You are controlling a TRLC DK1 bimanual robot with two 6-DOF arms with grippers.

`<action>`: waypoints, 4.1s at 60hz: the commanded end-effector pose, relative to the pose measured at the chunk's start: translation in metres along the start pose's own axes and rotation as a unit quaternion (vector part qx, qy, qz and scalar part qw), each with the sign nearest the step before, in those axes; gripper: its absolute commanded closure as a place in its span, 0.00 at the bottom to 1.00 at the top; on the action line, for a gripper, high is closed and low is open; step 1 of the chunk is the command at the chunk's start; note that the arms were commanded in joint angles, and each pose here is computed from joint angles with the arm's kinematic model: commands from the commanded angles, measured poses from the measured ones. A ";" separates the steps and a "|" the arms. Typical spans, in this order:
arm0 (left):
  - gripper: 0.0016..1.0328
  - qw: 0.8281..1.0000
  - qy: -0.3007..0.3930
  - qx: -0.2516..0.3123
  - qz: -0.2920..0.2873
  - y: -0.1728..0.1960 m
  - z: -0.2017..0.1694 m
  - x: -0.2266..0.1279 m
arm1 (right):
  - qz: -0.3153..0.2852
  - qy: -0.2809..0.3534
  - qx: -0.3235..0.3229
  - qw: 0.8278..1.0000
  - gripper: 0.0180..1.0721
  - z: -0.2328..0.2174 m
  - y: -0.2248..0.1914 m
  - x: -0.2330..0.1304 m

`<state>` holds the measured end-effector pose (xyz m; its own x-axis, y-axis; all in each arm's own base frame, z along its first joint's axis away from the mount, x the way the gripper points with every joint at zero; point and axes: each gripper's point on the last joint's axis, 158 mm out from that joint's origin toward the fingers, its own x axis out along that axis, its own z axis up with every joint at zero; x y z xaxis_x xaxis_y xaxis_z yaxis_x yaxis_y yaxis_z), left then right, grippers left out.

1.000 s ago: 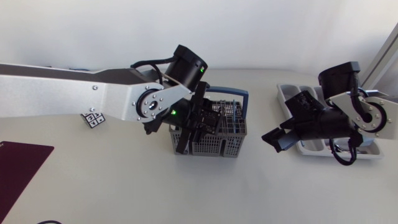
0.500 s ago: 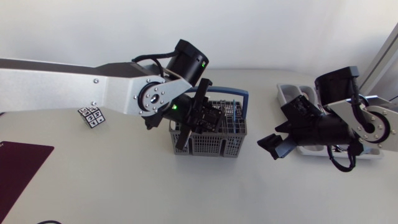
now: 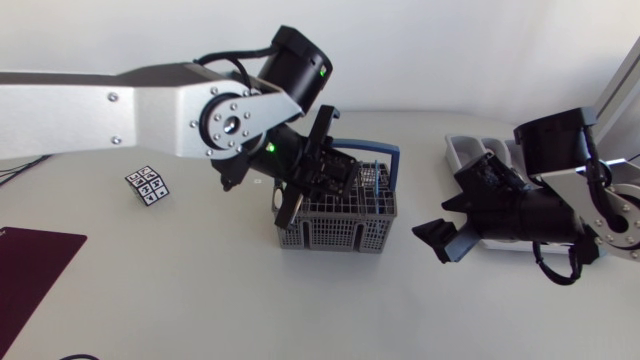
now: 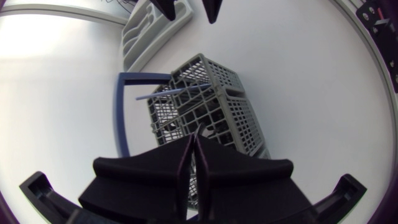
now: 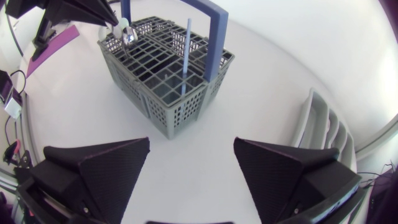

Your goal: Transfer all utensils from the basket to the drawer tray.

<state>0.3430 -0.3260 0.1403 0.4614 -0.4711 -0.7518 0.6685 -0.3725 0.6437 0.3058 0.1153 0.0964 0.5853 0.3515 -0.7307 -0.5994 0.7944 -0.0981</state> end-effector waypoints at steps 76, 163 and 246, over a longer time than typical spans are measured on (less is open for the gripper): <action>0.97 0.874 -0.021 -0.486 0.011 0.036 0.057 -0.060 | -0.059 -0.164 -0.164 0.971 0.17 0.072 0.092 -0.038; 0.18 0.803 -0.072 -0.591 -0.018 0.063 0.063 -0.083 | -0.086 -0.181 -0.196 0.960 0.95 0.070 0.093 -0.026; 0.06 0.754 0.036 -0.656 -0.022 -0.009 -0.051 -0.034 | -0.009 -0.002 -0.254 0.967 0.95 -0.096 -0.167 -0.036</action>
<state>0.3539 -0.2699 0.1544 0.4263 -0.4155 -0.8035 0.6649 0.7462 -0.0331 0.3245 -0.0583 0.0782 0.6078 0.3527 -0.7115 -0.7520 0.5433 -0.3732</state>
